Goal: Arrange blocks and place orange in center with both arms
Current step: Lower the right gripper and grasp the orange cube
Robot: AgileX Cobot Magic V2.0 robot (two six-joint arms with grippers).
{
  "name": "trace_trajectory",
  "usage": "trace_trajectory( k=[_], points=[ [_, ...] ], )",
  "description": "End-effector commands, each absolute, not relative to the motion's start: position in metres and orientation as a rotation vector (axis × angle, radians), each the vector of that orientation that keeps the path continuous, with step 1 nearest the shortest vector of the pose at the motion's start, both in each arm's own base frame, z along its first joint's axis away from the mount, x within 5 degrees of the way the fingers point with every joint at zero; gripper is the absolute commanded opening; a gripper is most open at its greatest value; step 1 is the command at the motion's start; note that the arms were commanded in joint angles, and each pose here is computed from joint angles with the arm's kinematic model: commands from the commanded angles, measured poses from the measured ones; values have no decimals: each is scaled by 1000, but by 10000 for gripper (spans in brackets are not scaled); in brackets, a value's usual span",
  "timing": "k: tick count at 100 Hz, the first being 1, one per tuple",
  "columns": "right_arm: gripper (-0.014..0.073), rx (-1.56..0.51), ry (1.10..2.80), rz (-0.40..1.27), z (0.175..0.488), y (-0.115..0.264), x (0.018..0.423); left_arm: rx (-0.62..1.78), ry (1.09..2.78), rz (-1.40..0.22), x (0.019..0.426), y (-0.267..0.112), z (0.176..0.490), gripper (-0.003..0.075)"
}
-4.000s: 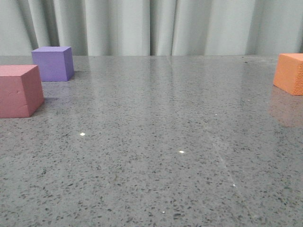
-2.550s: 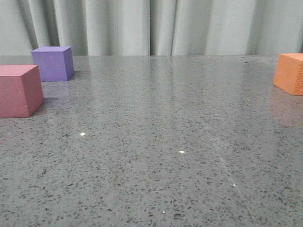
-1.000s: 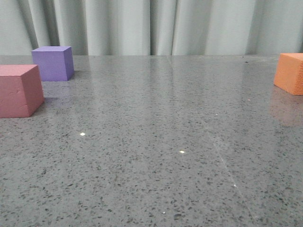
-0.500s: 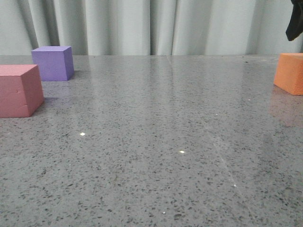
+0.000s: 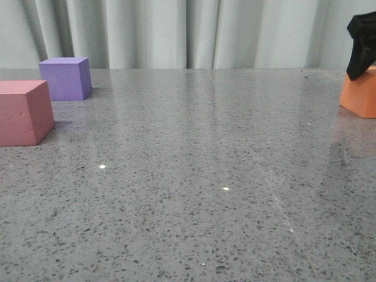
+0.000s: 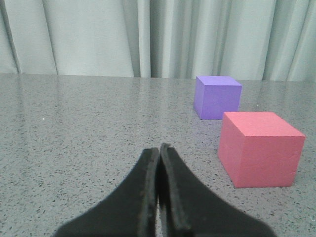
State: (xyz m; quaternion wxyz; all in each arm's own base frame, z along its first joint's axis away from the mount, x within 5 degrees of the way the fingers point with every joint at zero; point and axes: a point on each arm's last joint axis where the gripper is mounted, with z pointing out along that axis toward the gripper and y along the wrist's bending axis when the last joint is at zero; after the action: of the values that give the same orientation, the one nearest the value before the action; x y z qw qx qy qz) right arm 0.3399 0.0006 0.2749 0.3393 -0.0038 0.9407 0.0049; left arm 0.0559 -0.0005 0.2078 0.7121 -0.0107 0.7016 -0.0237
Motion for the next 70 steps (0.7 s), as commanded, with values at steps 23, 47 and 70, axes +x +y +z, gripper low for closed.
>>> trace_trajectory(
  k=[23, 47, 70],
  points=[
    [580, -17, 2364, 4, 288, -1, 349, -21, 1497, -70, 56, -2, 198, -19],
    [316, -17, 2364, 4, 289, 0, 347, -21, 1497, -70, 56, -2, 198, -19],
    [318, -68, 2372, 33, 313, 15, 341, -21, 1497, -70, 56, -2, 198, -19]
  ],
)
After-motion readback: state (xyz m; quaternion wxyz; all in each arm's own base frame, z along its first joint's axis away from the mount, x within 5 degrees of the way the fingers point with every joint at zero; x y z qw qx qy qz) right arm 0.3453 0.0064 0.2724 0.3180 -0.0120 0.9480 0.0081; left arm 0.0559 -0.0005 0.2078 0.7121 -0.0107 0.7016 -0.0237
